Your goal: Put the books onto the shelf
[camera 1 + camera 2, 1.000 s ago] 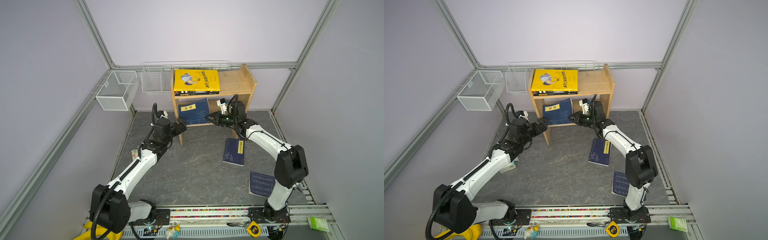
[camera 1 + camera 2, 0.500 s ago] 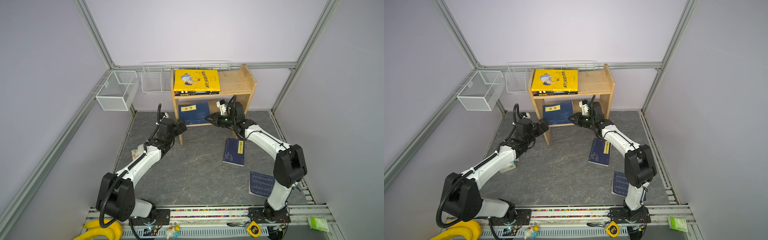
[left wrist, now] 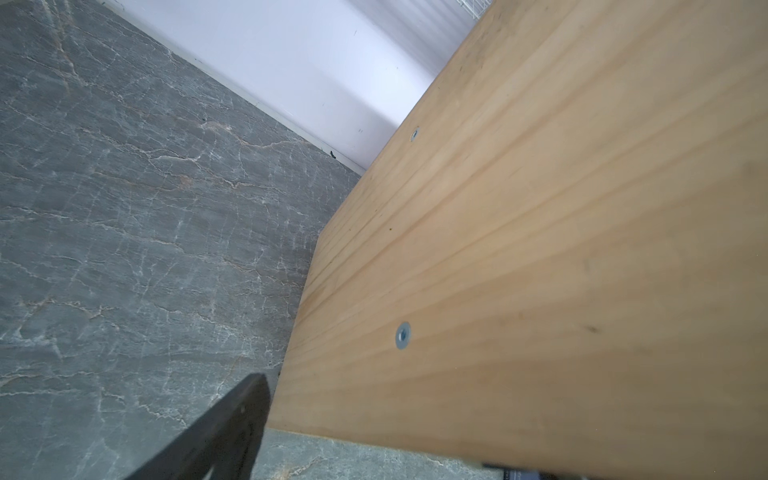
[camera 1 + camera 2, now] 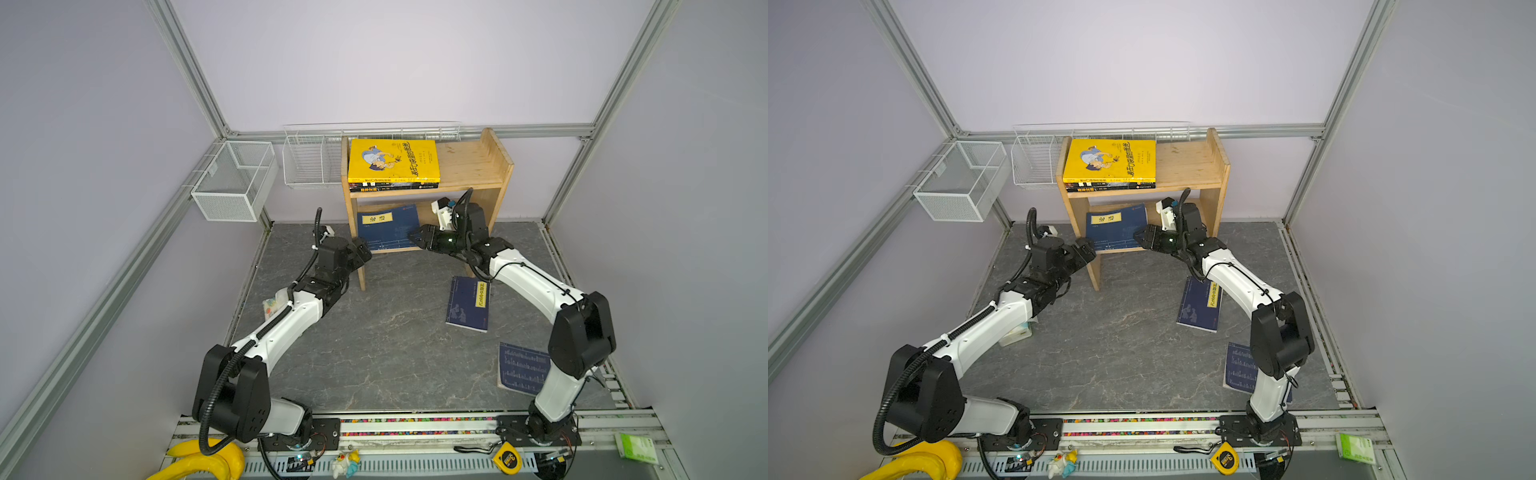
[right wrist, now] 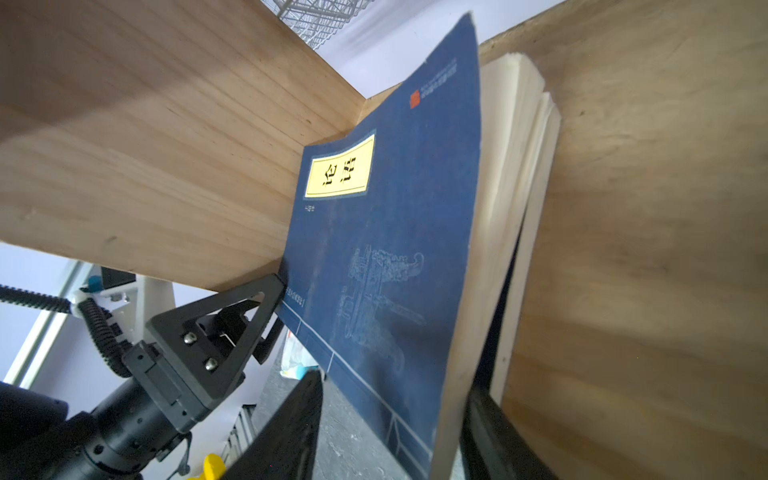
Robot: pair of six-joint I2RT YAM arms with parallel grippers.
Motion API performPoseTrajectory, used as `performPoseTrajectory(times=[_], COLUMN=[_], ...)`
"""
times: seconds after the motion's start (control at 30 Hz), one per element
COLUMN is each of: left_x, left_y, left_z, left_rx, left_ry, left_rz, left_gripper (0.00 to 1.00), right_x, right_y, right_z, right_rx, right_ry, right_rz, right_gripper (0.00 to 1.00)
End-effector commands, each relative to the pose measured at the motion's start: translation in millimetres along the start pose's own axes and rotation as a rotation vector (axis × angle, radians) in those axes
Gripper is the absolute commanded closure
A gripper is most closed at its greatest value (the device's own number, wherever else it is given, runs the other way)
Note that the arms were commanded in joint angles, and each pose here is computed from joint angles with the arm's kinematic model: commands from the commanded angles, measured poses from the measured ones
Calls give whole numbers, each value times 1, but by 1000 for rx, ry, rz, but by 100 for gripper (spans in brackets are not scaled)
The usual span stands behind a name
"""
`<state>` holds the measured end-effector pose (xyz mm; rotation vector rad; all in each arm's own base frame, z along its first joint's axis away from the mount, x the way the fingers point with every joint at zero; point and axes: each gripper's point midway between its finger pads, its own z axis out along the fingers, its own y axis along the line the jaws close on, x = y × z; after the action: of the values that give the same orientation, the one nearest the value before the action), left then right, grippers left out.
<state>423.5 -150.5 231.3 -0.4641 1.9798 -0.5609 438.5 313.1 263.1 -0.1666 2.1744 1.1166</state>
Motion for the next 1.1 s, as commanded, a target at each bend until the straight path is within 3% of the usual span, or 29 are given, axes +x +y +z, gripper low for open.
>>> performPoseTrajectory(times=[0.0,0.17,0.33,0.6,0.8,0.97,1.07], left_x=[9,6,6,-10,-8,18,42], left_y=[17,9,-1,-36,-65,-65,-55], left_z=[2,1,0,-31,-65,-86,-97], left_rx=[-61,-31,21,225,443,532,560], left_ry=[20,20,30,-34,-40,50,124], left_rz=[4,-2,24,71,108,112,74], left_gripper=[6,6,6,3,2,3,3], right_x=[-6,-13,-5,4,4,21,46], right_y=[-9,-15,-1,7,19,20,-2], right_z=[-23,-35,-25,-11,-26,-57,-79], right_rx=[116,184,101,74,47,64,155], right_ry=[-30,-74,-46,-19,-33,-37,-20], right_rz=[-63,-118,-160,-203,-261,-287,-259], right_gripper=[41,40,50,59,46,38,32])
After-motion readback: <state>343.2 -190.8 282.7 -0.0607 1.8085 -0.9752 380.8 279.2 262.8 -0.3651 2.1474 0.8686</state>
